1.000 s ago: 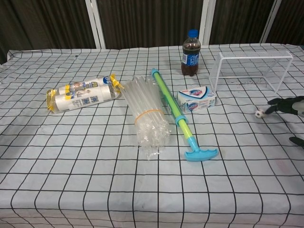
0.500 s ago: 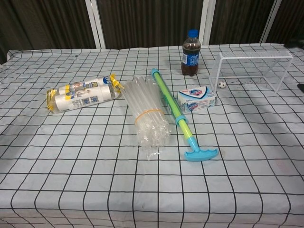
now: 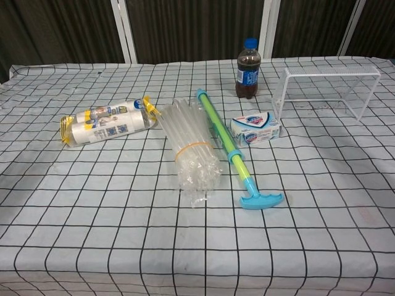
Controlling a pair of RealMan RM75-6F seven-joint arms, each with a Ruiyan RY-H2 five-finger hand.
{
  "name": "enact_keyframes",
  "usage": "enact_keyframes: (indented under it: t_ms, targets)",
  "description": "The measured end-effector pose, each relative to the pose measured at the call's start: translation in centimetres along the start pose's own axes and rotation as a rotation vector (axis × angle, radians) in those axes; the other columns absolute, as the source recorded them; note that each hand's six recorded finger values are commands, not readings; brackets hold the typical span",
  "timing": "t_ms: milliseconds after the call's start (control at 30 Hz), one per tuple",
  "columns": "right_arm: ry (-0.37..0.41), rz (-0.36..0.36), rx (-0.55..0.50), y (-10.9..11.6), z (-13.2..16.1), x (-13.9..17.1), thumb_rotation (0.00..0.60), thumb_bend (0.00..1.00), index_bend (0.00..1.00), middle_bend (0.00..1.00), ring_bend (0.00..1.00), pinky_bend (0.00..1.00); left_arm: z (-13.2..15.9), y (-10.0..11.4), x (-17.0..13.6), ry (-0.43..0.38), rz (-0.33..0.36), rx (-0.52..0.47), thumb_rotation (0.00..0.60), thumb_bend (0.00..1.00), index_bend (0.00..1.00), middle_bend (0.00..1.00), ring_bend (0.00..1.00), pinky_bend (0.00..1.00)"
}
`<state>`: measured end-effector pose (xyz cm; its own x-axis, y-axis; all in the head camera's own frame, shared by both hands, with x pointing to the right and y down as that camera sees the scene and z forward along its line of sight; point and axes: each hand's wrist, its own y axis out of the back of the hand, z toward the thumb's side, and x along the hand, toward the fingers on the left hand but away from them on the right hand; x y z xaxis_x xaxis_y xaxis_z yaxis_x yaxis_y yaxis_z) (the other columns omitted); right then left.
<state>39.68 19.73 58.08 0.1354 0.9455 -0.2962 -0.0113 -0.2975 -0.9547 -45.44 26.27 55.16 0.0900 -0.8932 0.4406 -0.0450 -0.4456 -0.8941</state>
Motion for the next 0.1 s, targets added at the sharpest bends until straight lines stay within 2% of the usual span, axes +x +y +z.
enact_keyframes:
  t_ms: [100]
  targets:
    - [-0.020, 0.025, -0.003, 0.60, -0.38, 0.83, 0.600, 0.53, 0.00, 0.00, 0.00, 0.00, 0.20, -0.24, 0.01, -0.002, -0.005, 0.006, 0.600, 0.41, 0.06, 0.00, 0.00, 0.03]
